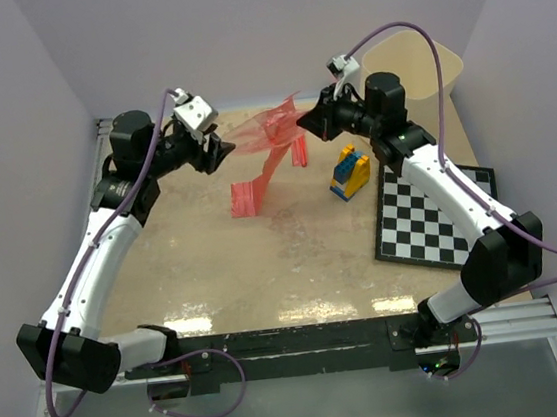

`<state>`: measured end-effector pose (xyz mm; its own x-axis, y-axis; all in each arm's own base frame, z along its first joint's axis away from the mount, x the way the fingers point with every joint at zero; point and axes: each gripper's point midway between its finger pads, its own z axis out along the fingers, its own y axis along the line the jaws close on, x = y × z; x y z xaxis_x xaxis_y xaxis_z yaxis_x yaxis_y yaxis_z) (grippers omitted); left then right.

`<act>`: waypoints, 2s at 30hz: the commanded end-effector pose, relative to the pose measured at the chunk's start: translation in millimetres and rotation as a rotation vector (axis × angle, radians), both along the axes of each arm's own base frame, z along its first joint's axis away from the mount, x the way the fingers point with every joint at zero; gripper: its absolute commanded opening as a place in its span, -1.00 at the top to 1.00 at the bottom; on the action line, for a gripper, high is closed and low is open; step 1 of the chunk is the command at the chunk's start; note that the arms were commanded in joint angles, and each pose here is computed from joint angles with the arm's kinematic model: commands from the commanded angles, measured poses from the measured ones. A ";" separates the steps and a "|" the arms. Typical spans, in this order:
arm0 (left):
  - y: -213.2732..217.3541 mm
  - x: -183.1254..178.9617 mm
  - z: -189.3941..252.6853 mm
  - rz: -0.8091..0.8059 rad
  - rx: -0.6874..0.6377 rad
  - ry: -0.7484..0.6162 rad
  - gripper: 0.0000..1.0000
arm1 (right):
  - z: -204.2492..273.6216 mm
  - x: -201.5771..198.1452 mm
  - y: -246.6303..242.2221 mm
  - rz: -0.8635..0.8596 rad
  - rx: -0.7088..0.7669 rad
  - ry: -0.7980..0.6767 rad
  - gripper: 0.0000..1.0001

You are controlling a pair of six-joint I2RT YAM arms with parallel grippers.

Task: Put the trash bags into the trash bin
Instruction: Unfold the trash bag at the center of the board.

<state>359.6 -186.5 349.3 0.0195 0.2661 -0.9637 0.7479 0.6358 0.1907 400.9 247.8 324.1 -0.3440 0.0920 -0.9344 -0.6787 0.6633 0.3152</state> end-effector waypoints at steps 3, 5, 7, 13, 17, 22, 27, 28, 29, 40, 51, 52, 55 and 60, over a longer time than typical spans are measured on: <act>-45.5 -17.9 35.2 -0.215 0.028 -0.137 -0.30 | 33.4 -12.2 10.0 0.058 0.028 -0.083 1.00; -48.6 -8.6 33.7 -0.177 0.040 -0.146 -0.30 | 35.5 -16.1 13.9 0.081 0.031 -0.092 1.00; -49.2 -0.9 31.8 -0.166 0.057 -0.168 -0.30 | 37.6 -18.5 15.6 0.091 0.027 -0.102 1.00; -61.8 2.8 13.8 -0.280 0.136 -0.149 -0.25 | 45.3 -26.5 15.3 0.097 0.027 -0.121 1.00; -73.5 -11.5 -2.5 -0.414 0.154 -0.073 -0.01 | 47.2 -26.5 14.0 0.089 0.026 -0.125 1.00; -72.4 -10.2 -28.6 -0.435 0.203 0.019 1.00 | 40.8 -22.2 12.4 0.079 0.035 -0.093 1.00; -48.6 15.1 -34.4 -0.243 0.215 0.027 1.00 | 38.1 -15.8 -0.5 0.044 0.007 -0.091 1.00; -40.7 20.8 -34.0 -0.196 0.205 0.024 1.00 | 36.2 -13.8 -5.0 0.035 0.012 -0.078 1.00; -32.0 24.8 -33.9 -0.155 0.202 0.019 1.00 | 34.0 -11.0 -11.4 0.022 0.016 -0.062 1.00; 4.5 35.8 -46.0 -0.039 0.104 0.149 1.00 | 20.4 -9.5 -29.1 0.008 0.033 -0.019 1.00; -7.0 27.9 -28.7 -0.096 0.044 0.157 1.00 | 39.1 -26.7 16.1 0.201 -0.091 -0.231 -0.65; -7.1 27.3 -28.0 -0.096 0.041 0.158 1.00 | 37.7 -25.5 20.7 0.210 -0.122 -0.264 -0.74; -7.7 24.4 -24.0 -0.109 0.043 0.145 1.00 | 37.5 -24.2 34.1 0.220 -0.172 -0.312 -0.90; -5.6 20.9 -21.6 -0.117 0.078 0.130 1.00 | 40.7 -3.1 41.0 0.225 -0.238 -0.371 -0.93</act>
